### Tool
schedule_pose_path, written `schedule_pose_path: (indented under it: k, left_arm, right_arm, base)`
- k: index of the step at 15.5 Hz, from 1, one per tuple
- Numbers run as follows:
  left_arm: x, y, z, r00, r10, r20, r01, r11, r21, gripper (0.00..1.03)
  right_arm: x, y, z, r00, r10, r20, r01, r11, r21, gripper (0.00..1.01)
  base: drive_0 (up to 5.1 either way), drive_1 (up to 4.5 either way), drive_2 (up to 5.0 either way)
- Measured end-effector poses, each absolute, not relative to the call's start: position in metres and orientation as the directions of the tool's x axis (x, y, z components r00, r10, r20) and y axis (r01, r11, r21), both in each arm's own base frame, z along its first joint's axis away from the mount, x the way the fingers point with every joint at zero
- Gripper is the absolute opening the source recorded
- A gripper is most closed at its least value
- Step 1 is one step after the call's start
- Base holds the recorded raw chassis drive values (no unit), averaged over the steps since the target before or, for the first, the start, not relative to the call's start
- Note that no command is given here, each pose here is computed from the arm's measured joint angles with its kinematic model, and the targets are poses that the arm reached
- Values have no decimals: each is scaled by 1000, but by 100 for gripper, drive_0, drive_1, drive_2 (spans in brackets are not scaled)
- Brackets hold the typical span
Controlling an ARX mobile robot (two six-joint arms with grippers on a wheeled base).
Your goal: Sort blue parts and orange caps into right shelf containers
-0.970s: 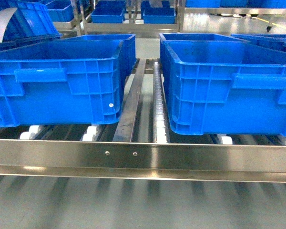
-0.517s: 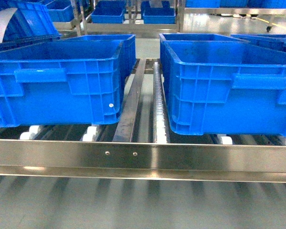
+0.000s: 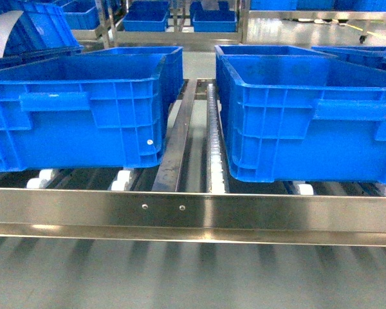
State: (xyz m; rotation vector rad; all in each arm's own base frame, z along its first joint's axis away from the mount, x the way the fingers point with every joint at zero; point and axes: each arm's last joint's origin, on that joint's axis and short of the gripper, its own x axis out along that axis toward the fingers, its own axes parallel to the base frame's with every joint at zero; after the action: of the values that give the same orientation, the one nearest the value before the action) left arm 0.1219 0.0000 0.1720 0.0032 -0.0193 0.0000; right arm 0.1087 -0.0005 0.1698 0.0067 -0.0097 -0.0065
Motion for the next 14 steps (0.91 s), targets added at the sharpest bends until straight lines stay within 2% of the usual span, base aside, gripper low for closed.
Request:
schedule_pose_path:
  k: [2,4,6,12,13,14]
  left_arm:
    - [119,0,171,1000,0,12,0,1000,3,2]
    - [116,0,172,1000,0,20,0,1000,3,2]
    - [113,0,172,1000,0,18,0,1000,3,2]
    - [98,0,167,1000,2,-6,-2,1000,2,2]
    - [97,0,171,1000,4,23,-4,1000,3,2]
    - [97,0,167,1000,1,-8,-1,1000,3,2]
  right_arm:
    - [103,-1,165,999,-7,-32,7,1000,7,2]
    - [97,0,170,1000,0,27,0,1000,7,2]
    - [97,0,166,1000,-1,-2,1,1000,7,2]
    - [97,0,167,1000,-1,2,1,1000,7,2]
    - [97,0,167,1000,0,3,0,1000,7,2]
    - [97,0,167,1000,-2,1,2,1000,7,2]
  base:
    - [0,0,0]
    - [0,0,0]
    - [0,0,0]
    - [0,0,0]
    - [0,0,0]
    - [0,0,0]
